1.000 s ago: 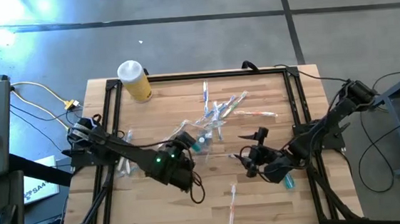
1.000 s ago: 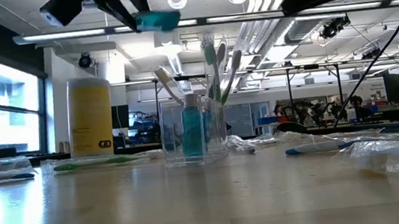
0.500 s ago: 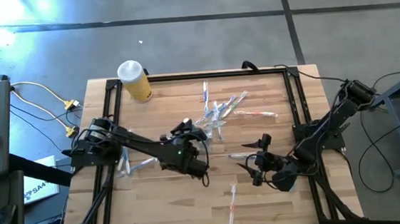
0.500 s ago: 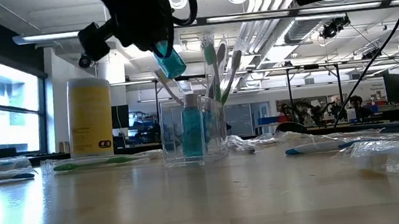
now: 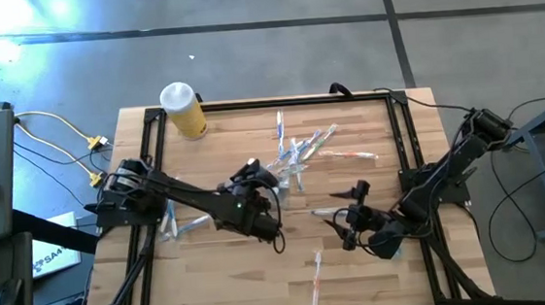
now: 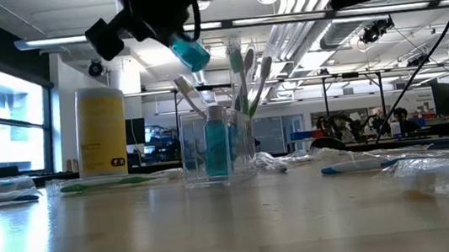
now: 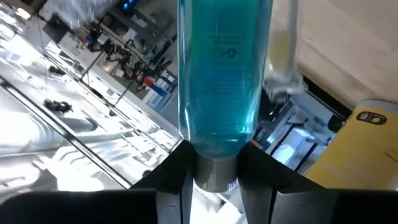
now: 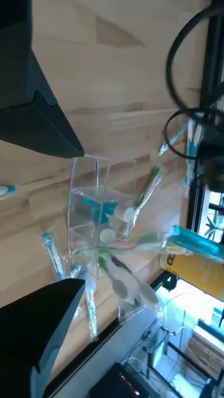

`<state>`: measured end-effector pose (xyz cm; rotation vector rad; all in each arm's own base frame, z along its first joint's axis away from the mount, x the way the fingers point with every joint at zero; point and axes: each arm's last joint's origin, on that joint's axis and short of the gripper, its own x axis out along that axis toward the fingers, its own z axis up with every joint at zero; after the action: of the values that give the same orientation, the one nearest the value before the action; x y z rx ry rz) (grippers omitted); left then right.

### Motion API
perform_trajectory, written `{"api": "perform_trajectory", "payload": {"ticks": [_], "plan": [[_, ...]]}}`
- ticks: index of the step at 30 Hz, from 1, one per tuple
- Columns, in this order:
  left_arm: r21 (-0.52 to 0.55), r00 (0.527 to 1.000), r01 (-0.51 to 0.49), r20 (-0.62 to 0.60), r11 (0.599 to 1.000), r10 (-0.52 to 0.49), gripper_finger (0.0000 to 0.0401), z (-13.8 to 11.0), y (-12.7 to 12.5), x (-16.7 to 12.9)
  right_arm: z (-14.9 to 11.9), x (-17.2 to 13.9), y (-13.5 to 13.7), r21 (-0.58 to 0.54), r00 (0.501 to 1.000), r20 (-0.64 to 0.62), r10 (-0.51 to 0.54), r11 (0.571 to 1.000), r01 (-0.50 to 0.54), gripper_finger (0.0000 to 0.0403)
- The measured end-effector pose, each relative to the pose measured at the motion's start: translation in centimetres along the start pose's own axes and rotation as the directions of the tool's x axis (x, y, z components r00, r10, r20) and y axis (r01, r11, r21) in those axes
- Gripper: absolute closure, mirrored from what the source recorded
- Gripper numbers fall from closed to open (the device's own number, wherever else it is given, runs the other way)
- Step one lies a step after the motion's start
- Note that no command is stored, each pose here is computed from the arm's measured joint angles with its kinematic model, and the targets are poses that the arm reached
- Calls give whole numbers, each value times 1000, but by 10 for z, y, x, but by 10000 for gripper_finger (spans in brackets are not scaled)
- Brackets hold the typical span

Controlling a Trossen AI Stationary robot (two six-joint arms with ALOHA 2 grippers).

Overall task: Pick & Place toothbrushing station
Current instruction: Put the blue mouthwash into the transparent organizer

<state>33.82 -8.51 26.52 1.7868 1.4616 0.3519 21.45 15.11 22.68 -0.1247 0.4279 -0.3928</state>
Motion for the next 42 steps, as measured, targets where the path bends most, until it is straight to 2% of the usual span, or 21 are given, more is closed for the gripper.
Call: {"api": "perform_trajectory", "payload": {"ticks": [10, 14, 20, 24, 27, 30, 35, 39, 42], "plan": [[-120, 997, 58, 65, 991, -51, 317, -64, 12, -8, 10, 8, -1, 177, 999, 34, 20, 984, -26, 77], [-112, 996, 63, 69, 992, -55, 317, -86, 12, -6, 17, 7, 3, 247, 995, 83, 51, 966, -70, 77], [-85, 992, 118, 54, 989, -113, 317, -112, -10, 12, 24, 6, 4, 306, 990, 130, 60, 947, -98, 77], [-113, 988, 150, 64, 982, -144, 317, -132, -30, 29, 27, 8, 3, 323, 989, 139, 48, 942, -91, 77], [-179, 987, 131, 111, 975, -113, 317, -143, -43, 37, 28, 11, 1, 335, 989, 142, 38, 939, -84, 77], [-187, 980, 65, 195, 980, -28, 317, -139, -54, 38, 29, 14, -2, 335, 989, 143, 25, 939, -72, 77], [-79, 958, -114, 254, 990, 131, 317, -114, -71, 41, 31, 20, -6, 332, 990, 138, 1, 942, -47, 77], [51, 926, -280, 278, 959, 256, 317, -90, -82, 37, 31, 24, -10, 322, 992, 126, -9, 946, -32, 77], [47, 883, -363, 337, 930, 327, 317, -82, -79, 26, 30, 26, -11, 296, 994, 112, 9, 954, -42, 77]]}}
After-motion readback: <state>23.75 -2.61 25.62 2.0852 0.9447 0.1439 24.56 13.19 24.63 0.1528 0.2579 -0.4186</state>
